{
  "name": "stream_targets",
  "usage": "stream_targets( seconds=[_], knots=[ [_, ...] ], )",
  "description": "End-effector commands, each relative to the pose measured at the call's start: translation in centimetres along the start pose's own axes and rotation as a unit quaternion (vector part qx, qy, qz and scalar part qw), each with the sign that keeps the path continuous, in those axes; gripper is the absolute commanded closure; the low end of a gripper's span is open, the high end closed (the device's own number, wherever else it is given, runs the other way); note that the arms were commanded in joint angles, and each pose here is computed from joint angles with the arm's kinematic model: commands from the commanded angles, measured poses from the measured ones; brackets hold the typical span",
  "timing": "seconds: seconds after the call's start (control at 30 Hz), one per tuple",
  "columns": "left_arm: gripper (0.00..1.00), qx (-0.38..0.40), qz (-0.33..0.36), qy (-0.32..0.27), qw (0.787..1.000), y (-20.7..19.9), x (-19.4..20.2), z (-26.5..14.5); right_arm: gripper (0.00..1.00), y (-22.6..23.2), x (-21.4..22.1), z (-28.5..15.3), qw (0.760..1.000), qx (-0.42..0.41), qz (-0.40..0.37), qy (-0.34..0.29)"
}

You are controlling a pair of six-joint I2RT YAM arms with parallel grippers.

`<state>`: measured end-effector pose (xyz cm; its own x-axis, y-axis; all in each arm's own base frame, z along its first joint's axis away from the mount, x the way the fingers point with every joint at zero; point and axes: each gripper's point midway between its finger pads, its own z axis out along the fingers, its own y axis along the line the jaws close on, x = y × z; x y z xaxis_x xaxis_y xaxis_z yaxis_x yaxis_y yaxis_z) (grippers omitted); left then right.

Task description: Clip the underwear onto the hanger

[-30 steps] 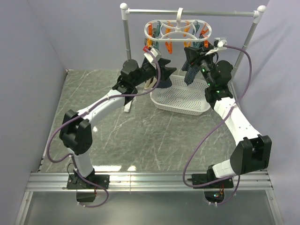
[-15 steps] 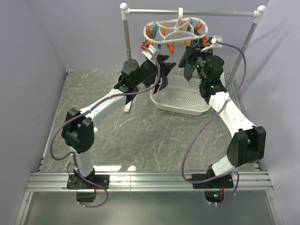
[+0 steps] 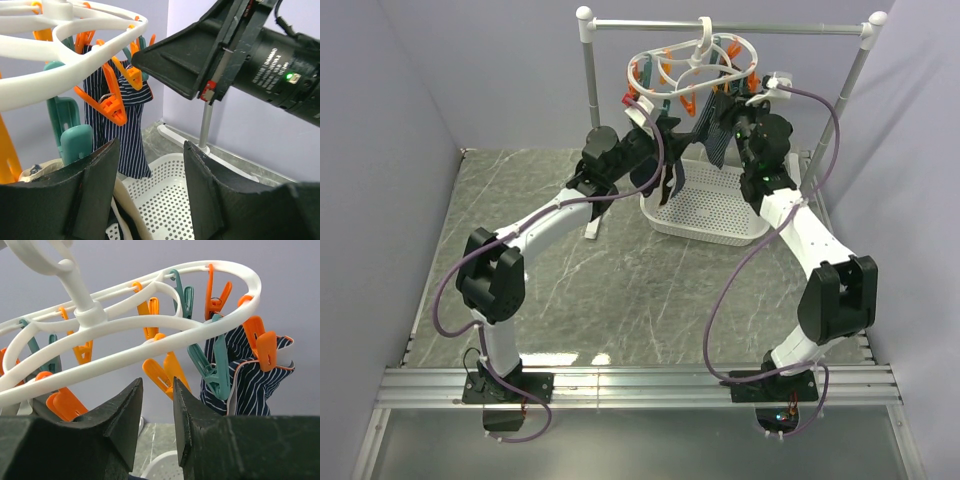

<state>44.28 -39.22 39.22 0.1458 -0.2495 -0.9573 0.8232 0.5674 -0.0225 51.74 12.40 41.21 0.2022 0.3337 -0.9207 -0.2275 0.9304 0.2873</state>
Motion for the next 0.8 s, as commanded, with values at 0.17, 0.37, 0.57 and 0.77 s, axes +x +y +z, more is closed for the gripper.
stream_targets(
  seconds=[0.17, 0.37, 0.57, 0.77],
  knots=[
    [0.41, -0.010, -0.003, -0.032, 0.999, 1.3, -2.7, 0.7, 0.62, 0.2, -3.4, 2.3, 0.998, 0.003, 0.004, -0.062],
    [0.41, -0.011, -0.005, -0.029, 1.000, 1.8, -2.3, 0.7, 0.76, 0.3, -4.0, 2.9, 0.997, 0.000, 0.002, -0.072],
    [0.42, 0.007, -0.008, -0.032, 0.999, 1.2, -2.3, 0.5, 0.99, 1.0, -4.8, 2.0, 0.997, -0.021, -0.001, -0.070],
    [0.45, 0.077, 0.010, -0.054, 0.995, -1.8, -3.6, -0.3, 1.00, 2.4, -4.9, 0.7, 0.997, -0.060, 0.030, -0.031]
  ],
)
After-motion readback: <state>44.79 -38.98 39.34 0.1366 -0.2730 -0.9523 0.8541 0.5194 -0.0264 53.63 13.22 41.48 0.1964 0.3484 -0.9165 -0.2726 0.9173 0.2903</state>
